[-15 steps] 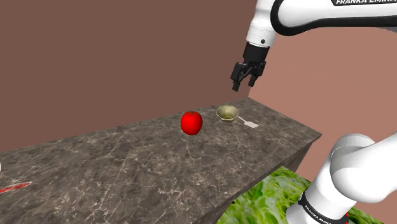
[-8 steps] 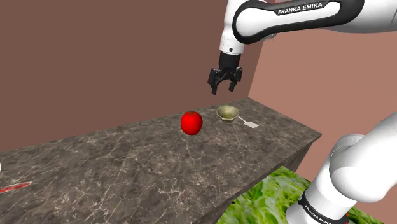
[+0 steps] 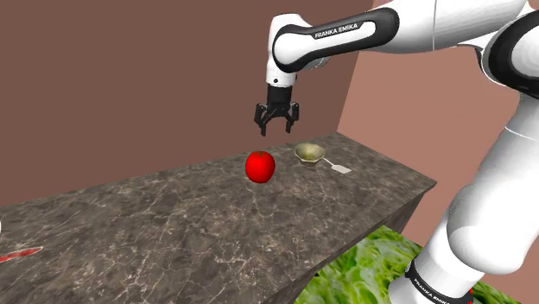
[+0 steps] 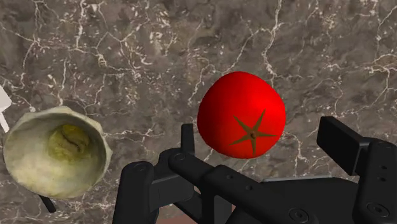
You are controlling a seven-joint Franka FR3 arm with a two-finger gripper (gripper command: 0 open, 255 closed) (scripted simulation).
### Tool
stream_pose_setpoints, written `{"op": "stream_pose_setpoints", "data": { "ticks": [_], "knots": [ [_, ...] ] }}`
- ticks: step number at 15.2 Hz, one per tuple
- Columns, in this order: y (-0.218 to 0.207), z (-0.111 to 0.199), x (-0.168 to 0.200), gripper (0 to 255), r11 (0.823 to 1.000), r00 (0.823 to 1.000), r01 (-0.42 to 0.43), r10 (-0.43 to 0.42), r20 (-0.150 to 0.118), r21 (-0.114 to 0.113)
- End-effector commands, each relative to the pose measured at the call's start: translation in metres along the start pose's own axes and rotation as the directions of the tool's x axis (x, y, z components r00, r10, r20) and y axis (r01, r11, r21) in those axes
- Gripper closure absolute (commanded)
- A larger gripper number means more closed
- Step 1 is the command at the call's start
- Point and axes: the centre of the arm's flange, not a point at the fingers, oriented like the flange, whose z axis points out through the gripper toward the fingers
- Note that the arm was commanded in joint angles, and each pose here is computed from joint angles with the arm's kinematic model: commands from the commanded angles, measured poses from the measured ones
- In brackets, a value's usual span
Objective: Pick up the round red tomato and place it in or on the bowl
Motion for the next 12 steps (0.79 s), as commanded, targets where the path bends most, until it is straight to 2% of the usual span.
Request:
{"op": "stream_pose_setpoints", "data": {
  "ticks": [1,5,12],
  "knots": [
    [-0.01,0.018,0.024,0,1.0,0.999,-0.031,0.031,0.024,0.001],
    [-0.027,0.047,0.066,0,0.996,0.994,-0.086,0.085,0.067,0.002],
    [-0.027,0.084,0.064,0,0.996,0.994,-0.086,0.085,0.067,0.002]
  ]
}}
